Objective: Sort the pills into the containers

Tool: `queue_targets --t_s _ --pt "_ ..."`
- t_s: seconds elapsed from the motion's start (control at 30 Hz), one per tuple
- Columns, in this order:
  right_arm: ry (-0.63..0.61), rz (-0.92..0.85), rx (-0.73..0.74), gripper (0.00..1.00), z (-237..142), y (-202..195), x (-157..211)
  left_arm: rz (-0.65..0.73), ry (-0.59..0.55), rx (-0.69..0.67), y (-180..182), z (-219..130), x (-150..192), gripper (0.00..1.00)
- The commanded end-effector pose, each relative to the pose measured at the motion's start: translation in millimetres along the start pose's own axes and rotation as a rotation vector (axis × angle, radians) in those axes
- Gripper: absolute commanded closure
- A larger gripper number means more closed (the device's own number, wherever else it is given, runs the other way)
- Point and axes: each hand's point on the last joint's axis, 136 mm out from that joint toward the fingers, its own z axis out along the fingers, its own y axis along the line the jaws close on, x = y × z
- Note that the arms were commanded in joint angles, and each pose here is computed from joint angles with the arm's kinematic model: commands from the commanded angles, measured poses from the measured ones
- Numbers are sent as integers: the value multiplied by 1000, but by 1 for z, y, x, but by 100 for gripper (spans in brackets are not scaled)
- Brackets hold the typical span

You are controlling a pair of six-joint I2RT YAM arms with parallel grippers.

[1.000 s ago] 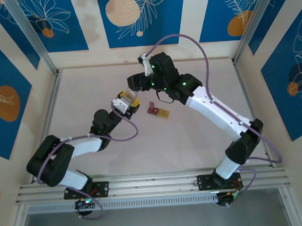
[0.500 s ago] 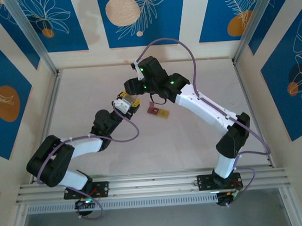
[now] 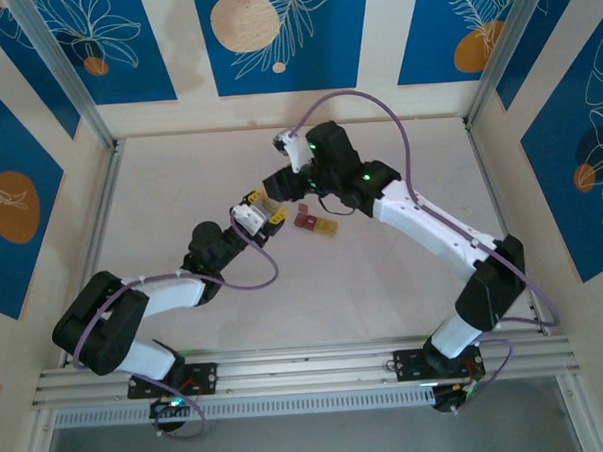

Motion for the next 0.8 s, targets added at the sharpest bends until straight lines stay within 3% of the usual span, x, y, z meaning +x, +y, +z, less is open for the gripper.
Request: queue_targets --t_s 0.0,0.13,0.23,0.5,0.77 --pt "-40 -224 -344 71 -37 56 15 30 -211 104 -13 -10 -54 100" --pt "-83 -414 -400 72 -63 63 31 -7 -309 274 -37 -20 -72 100" --pt "-102 -479 -418 75 -75 67 30 -45 -317 373 -49 -20 -74 100" --pt "-117 -729 -572 74 -98 94 43 -76 -324 453 -60 -22 -76 100" --pt "-131 -813 -622 74 -115 96 33 -84 -305 514 -66 -22 -76 100"
